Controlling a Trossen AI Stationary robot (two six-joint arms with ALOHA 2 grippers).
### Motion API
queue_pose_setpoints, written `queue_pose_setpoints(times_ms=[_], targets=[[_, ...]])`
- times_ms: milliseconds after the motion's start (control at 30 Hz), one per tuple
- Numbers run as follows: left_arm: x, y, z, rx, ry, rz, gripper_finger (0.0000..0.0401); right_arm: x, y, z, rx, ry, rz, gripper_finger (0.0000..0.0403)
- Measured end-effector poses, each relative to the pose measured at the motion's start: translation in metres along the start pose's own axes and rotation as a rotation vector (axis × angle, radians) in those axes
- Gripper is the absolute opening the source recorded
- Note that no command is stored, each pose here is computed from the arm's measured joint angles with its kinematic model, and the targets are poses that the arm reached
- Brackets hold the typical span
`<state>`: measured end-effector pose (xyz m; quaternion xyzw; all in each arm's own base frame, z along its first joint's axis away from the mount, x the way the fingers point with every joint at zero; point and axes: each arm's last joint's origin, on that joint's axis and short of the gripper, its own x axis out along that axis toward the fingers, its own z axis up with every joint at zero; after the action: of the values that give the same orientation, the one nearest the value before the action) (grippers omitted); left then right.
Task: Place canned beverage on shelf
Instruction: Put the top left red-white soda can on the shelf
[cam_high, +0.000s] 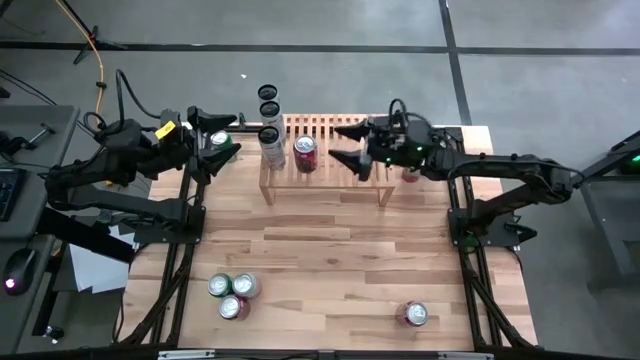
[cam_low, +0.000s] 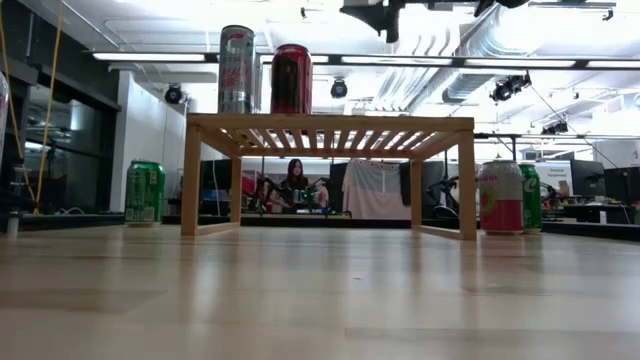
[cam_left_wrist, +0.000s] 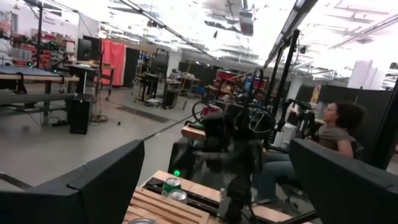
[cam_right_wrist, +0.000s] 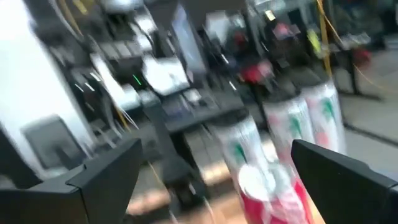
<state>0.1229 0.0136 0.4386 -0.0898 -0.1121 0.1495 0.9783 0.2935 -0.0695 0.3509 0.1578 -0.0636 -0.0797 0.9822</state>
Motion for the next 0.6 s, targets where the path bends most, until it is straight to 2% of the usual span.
queue_pose_setpoints(times_ms=[133, 367, 600], targets=[[0.0, 0.0, 0.0, 0.024, -0.001, 0.001, 0.0392, 0.014, 0.001, -0.007, -0.068, 0.129, -0.082, 0.0398], [0.0, 0.0, 0.0, 0.022, 0.0, 0.004, 0.0392, 0.048, -0.002, -0.011, -0.236, 0.253, -0.109, 0.0398], [0.0, 0.0, 0.0, 0.008, -0.001, 0.009, 0.0392, 0.063, -0.017, -0.017, -0.259, 0.316, -0.187, 0.0398]])
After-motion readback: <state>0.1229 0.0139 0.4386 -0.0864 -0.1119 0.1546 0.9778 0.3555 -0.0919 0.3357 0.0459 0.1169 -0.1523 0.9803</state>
